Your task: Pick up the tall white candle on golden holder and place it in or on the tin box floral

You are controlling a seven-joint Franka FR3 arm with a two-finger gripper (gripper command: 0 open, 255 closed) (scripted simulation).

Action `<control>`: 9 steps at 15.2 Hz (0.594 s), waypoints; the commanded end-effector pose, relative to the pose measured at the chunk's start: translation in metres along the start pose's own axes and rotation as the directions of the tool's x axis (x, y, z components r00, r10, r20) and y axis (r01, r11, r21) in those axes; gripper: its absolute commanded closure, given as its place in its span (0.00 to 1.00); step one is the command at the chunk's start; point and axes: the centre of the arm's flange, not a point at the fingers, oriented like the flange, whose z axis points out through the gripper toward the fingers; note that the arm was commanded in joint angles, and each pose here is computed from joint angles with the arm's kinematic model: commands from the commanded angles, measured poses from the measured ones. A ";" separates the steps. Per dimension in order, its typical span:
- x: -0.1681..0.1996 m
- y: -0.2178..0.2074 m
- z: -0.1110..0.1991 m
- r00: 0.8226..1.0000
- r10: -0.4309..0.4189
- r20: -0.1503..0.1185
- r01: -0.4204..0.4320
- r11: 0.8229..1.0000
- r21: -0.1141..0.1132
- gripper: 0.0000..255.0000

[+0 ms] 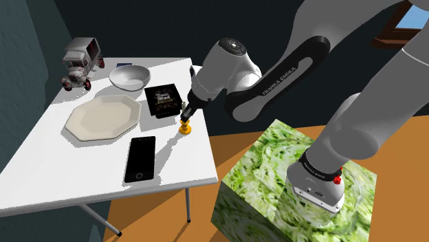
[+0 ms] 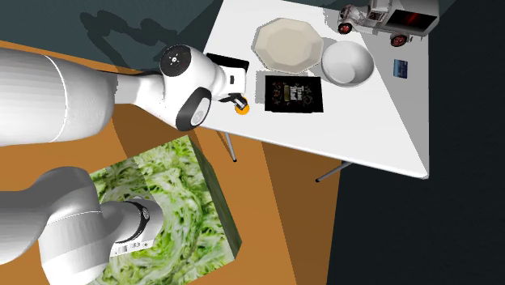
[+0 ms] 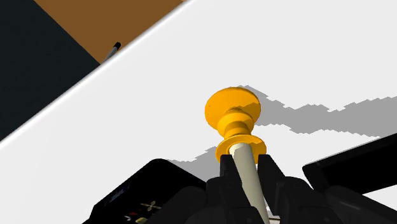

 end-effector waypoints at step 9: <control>0.018 0.000 -0.038 1.000 0.000 0.000 0.000 1.000 0.000 1.00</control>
